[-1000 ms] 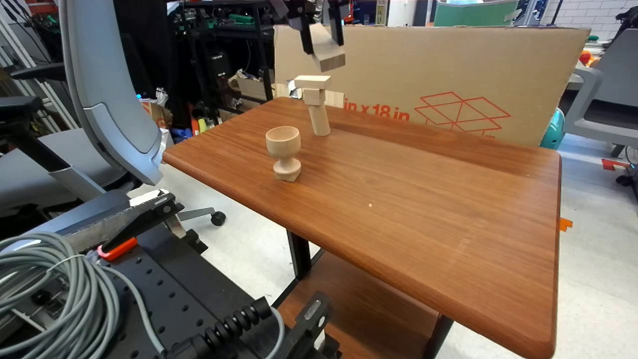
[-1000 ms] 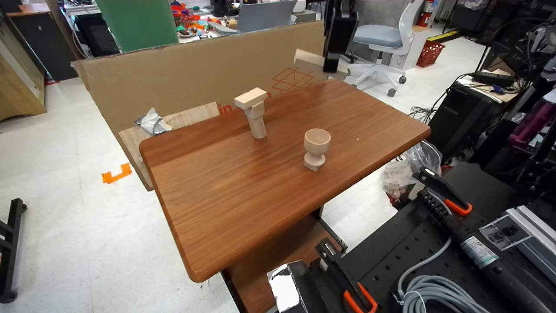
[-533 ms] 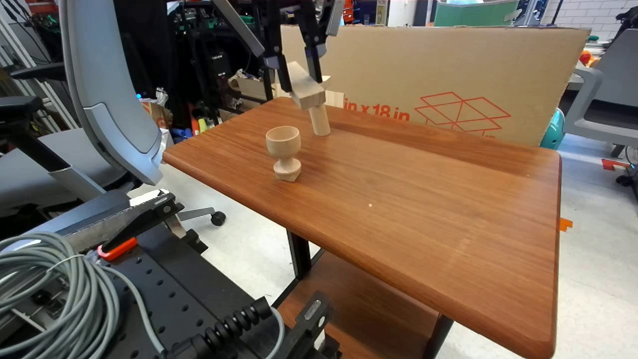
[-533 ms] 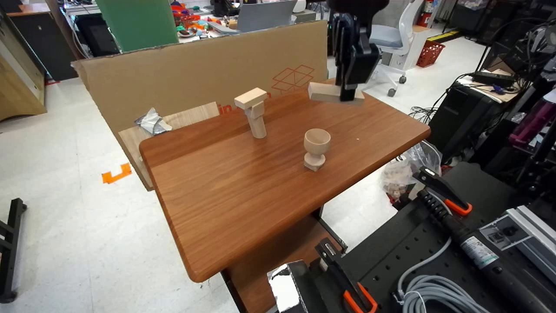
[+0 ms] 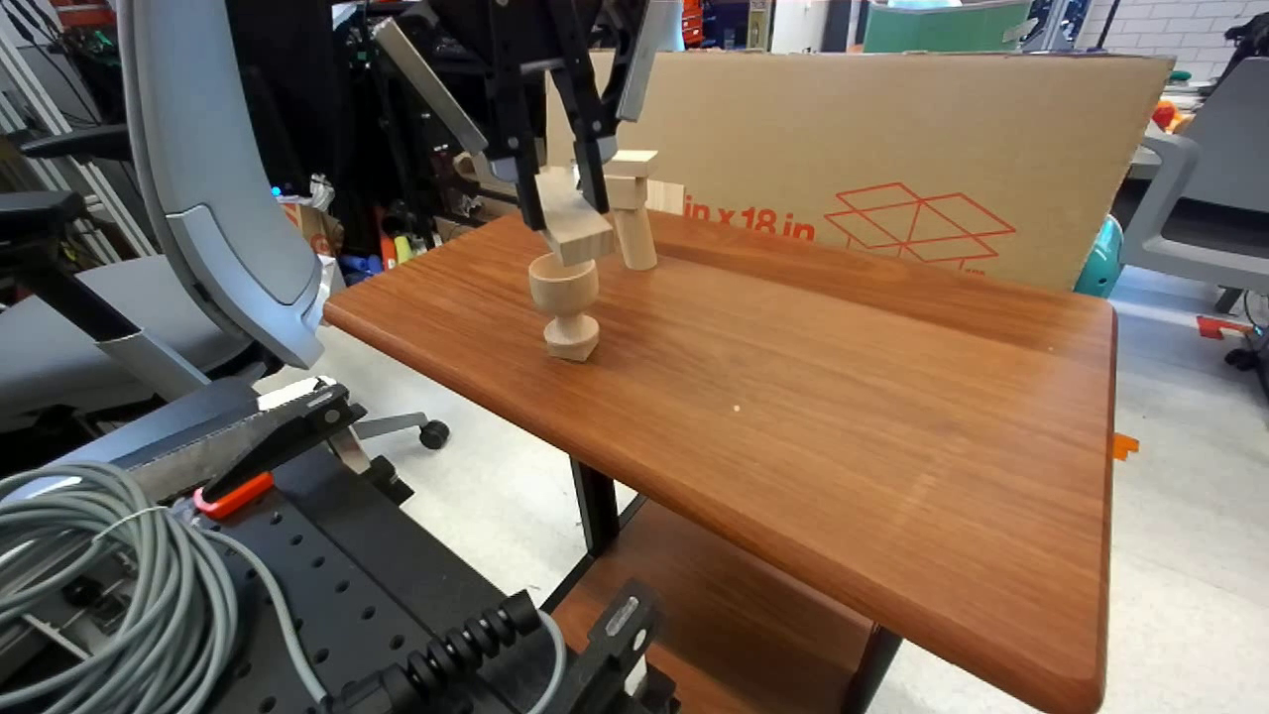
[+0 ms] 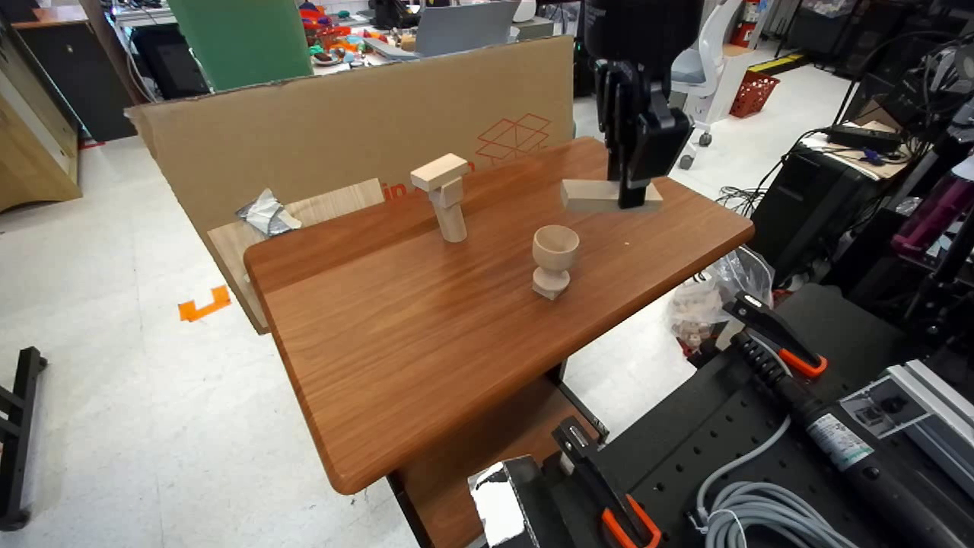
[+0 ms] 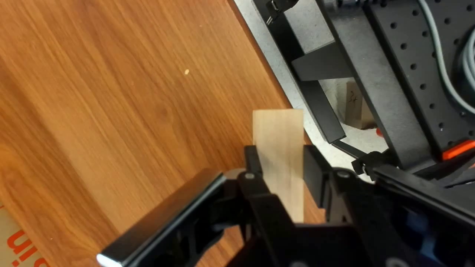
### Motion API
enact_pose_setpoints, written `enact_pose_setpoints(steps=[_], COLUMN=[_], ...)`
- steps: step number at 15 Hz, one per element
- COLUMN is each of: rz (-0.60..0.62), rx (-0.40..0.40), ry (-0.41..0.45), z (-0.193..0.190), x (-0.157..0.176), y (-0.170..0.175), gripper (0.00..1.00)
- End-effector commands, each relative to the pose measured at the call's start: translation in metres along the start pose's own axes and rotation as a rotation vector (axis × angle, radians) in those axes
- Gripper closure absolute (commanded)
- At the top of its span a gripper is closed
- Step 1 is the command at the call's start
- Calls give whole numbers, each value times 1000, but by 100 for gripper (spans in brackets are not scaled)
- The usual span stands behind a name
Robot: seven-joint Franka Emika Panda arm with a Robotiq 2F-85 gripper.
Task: Put the rectangular block on the cup
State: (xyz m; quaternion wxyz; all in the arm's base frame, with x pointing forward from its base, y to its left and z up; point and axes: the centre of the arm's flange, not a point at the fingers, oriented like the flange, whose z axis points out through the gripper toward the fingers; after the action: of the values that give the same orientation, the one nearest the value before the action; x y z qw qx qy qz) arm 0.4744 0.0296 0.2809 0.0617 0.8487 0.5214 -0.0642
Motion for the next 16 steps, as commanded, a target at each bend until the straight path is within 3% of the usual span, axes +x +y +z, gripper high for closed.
enact_pose_setpoints(steps=[1,16], rz=[-19,-16], rx=[8,29], ry=[-44,-69], z=[4,24], x=[4,49], y=[-4,17], gripper=[92,92])
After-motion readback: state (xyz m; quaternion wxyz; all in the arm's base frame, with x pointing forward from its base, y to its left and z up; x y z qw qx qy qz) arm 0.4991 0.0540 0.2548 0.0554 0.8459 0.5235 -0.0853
